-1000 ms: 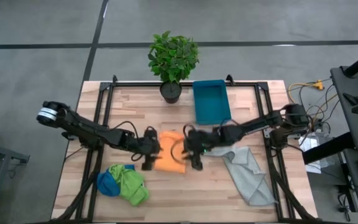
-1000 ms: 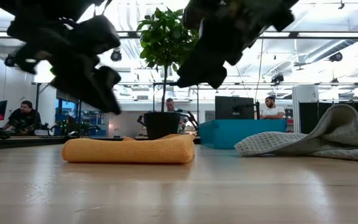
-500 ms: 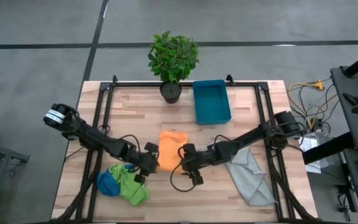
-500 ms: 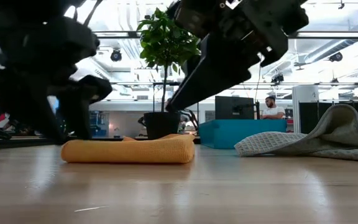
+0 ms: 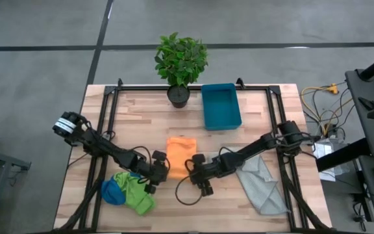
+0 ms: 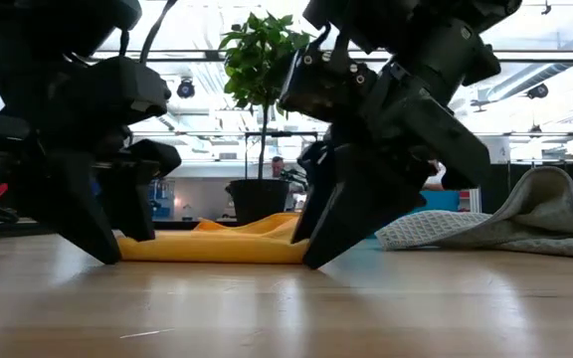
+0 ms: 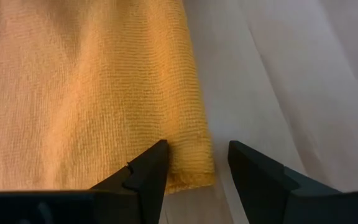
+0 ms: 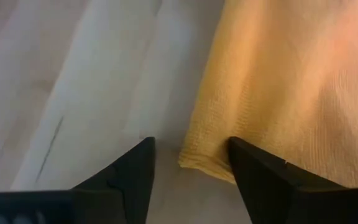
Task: Fold microfiber towels
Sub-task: Fold the orange microfiber towel
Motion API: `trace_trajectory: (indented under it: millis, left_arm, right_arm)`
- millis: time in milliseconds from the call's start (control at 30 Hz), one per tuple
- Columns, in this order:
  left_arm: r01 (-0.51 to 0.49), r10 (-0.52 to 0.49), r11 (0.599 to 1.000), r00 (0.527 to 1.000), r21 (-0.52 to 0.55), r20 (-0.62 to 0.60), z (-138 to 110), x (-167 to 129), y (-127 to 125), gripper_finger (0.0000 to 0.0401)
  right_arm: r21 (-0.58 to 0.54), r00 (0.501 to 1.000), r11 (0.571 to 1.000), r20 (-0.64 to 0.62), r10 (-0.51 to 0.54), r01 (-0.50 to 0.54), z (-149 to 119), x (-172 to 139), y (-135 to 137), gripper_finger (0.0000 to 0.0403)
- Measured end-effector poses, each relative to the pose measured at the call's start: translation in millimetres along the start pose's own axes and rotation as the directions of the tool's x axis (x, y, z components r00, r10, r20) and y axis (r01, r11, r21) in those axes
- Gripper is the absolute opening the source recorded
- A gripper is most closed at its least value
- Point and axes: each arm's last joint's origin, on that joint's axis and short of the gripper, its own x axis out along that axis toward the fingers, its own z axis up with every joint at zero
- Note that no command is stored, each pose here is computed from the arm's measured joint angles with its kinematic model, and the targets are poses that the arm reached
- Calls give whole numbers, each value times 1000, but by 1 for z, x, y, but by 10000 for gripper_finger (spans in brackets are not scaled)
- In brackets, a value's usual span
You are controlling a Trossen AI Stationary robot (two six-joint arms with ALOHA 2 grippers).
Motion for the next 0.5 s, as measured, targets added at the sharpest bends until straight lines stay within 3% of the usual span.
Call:
trace_trajectory:
  millis: [133,300,367,500]
  left_arm:
    - [-5,5,1000,1000,-22,-12,-3,1,0,118]
    - [-17,17,1000,1000,-25,-22,-2,0,1,15]
    - [-16,15,1000,1000,-26,-19,1,0,1,11]
    - [53,-53,998,999,-30,3,10,-6,-1,3]
  right_arm:
    - [17,1000,1000,-28,-11,12,-3,1,-1,149]
    - [40,999,999,-32,-20,21,-2,1,-2,52]
    - [58,999,998,-31,-18,20,0,0,-3,21]
    - [72,998,997,-45,45,-41,7,-7,-1,14]
